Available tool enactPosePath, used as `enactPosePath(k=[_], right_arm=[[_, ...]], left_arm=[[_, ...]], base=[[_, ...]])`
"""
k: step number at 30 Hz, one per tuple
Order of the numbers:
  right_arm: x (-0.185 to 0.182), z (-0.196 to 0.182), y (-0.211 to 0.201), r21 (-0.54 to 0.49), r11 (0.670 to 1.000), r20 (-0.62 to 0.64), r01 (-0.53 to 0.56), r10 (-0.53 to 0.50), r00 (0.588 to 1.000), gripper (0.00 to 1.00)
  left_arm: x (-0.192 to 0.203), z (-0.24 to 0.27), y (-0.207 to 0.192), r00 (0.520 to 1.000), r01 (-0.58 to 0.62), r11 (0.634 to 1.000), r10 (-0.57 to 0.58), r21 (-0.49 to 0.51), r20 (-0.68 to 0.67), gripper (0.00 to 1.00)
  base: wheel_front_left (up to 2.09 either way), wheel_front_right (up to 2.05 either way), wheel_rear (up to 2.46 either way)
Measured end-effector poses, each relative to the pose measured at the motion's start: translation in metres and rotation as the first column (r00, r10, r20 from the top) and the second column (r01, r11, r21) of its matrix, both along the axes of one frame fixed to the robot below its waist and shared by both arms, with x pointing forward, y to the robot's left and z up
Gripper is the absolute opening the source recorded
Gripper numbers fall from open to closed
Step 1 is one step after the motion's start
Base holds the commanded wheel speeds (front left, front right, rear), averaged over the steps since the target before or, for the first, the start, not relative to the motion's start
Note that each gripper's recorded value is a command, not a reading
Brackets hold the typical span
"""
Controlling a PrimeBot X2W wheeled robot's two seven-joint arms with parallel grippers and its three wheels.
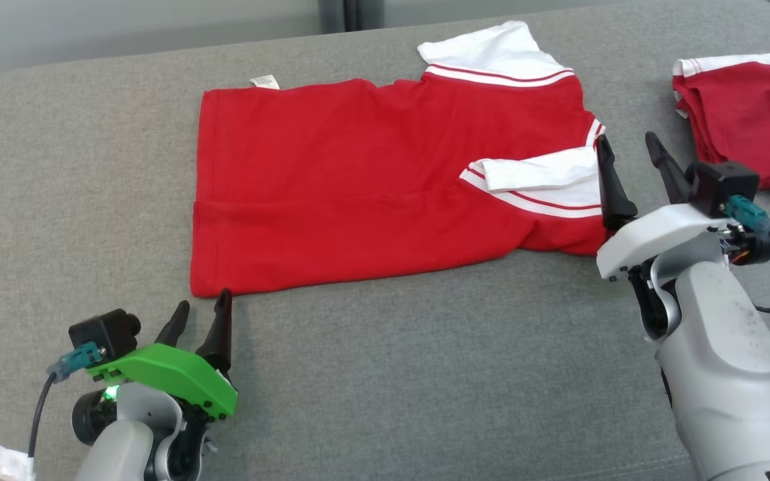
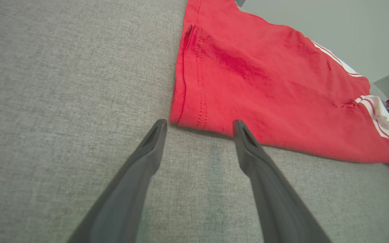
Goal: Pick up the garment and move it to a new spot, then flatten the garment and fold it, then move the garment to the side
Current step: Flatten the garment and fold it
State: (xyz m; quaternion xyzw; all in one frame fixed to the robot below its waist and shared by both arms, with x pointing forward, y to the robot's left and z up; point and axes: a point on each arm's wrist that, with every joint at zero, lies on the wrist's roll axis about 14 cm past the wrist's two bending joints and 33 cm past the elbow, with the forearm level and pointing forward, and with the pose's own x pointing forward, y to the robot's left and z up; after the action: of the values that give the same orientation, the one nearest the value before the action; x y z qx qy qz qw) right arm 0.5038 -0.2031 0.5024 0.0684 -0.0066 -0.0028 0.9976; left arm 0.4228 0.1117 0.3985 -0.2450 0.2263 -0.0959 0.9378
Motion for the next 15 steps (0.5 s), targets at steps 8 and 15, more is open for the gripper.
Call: enactPosePath(k=[8,15], right_arm=[[-0.033,-0.014,-0.012,0.007,1.0,-0.056,0.024,-0.024,0.998,1.0],[-0.057,-0.046,-0.02,0.023,0.999,-0.194,0.044,-0.039,0.98,1.0]], left_arm=[[0.004,-0.008,-0.005,0.998,-0.008,0.999,0.006,-0.044,-0.06,1.0],[0.014,-0.015,-0.01,0.995,-0.036,0.995,0.027,-0.092,-0.091,0.93]], base=[[0.0,0.0,0.0],[0.0,0.0,0.0]])
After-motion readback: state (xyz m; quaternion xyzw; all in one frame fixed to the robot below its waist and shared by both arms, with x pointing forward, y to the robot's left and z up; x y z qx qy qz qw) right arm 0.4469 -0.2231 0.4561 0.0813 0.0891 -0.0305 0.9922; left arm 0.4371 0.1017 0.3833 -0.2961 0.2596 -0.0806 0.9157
